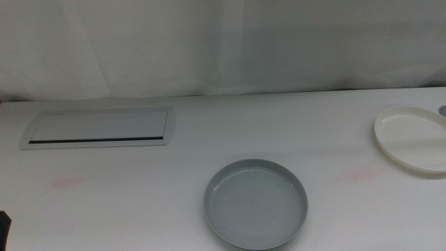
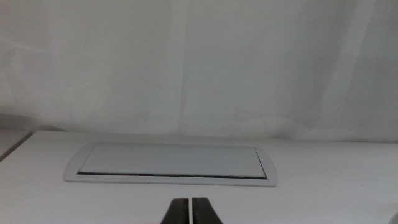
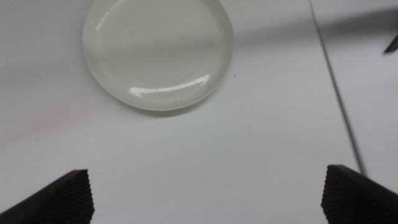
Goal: Stack the three bowls on top of each other.
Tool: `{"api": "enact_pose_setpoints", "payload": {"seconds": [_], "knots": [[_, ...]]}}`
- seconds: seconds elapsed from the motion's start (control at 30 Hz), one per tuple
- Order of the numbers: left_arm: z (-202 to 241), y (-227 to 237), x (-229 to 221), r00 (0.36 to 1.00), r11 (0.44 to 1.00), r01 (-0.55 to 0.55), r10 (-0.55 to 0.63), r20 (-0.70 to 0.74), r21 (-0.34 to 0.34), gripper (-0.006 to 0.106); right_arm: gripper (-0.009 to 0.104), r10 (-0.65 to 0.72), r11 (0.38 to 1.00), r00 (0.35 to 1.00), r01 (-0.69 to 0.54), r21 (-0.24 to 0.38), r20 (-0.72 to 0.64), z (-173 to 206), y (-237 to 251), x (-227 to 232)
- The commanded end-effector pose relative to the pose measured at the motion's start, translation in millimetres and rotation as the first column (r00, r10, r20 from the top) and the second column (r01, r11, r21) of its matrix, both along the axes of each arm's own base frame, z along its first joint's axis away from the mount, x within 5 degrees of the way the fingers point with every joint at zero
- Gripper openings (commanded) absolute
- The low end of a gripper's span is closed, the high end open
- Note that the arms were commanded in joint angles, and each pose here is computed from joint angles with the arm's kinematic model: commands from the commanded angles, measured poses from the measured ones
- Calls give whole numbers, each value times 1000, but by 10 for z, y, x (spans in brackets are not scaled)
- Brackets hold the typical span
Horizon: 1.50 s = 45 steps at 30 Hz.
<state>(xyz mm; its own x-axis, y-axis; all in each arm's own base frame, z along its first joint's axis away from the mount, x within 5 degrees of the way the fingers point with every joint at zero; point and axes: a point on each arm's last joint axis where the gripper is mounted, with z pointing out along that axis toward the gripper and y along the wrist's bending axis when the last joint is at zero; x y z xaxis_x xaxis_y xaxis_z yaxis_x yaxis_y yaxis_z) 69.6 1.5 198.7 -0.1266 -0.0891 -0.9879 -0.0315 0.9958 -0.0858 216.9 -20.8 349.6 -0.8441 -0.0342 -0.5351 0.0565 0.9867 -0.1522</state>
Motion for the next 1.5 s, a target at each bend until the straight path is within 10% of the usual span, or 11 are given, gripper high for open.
{"api": "enact_pose_setpoints", "payload": {"seconds": [0.0, 0.13, 0.43, 1.47], "knots": [[-124, 2, -9, 999, 1000, -4, 4, -32, -7, -2, 102, -22, 996, 1000, 22, 82, 5, -41, -175, 70], [-124, 2, -9, 999, 1000, -5, 4, -32, -9, -2, 102, -71, 983, 995, 59, 172, 65, -88, -401, 199], [-124, 2, -9, 999, 1000, -5, 4, -32, -9, -2, 102, -102, 989, 995, 101, 105, 11, -248, -661, 665], [-124, 2, -9, 999, 1000, -5, 4, -32, -9, -2, 98, -103, 976, 957, 149, 157, -271, -1867, -743, 1647]]}}
